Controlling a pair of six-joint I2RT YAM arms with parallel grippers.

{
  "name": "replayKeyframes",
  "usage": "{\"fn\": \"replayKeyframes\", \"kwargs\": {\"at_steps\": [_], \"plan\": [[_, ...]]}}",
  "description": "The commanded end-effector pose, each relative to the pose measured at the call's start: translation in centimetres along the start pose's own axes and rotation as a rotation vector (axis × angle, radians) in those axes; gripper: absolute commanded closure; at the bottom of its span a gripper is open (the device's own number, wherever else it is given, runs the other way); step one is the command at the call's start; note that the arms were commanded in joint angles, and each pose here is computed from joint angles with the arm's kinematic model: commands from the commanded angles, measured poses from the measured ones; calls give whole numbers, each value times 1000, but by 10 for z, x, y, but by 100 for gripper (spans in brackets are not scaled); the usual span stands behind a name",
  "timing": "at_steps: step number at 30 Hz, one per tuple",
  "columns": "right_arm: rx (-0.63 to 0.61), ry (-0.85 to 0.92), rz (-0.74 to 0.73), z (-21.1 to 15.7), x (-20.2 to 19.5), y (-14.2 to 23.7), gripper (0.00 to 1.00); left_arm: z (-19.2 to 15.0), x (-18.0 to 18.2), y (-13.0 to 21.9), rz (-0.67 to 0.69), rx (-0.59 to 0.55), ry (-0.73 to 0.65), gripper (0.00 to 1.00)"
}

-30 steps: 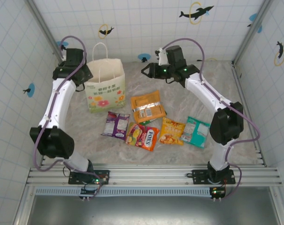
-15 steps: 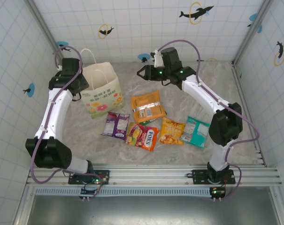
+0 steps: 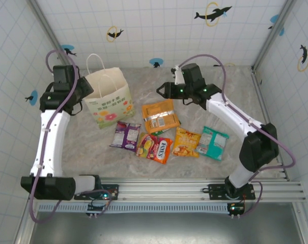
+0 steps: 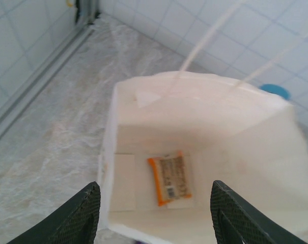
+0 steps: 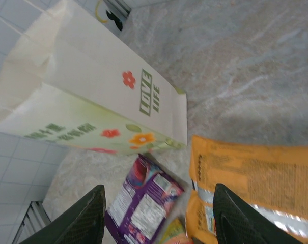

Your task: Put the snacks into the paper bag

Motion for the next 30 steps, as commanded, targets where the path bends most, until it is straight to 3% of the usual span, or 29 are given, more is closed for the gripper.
{"fn": "replayKeyframes", "kwargs": {"at_steps": [1,7,13,21,30], "plan": [[-35,0,-22,-11,-3,14,43,-20,-19,11,-172,49,-17,42],[14,-48,-81,-61,-25,27,43,-60,-36,26,-403,73,-61,44],[56,-106,-81,-112,-35,30,43,-109,-39,25,-532,187,-93,46],[123,-163,-132,-172,-46,27,43,-173,-22,20,-570,290,-93,48],[197,-293,-186,-237,-71,28,43,-214,-8,12,-570,361,-47,49]]}}
Point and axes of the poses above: each hand's point on the last joint's axis, 136 mm out from that joint toward the fingers, its own y axis back along the fingers, its own x axis along the line the jaws close on, z = x × y, the point moved 2 cm from there along y, back along the fingers, and after that the axes turned 3 degrees about -y, right-handed, at the moved point
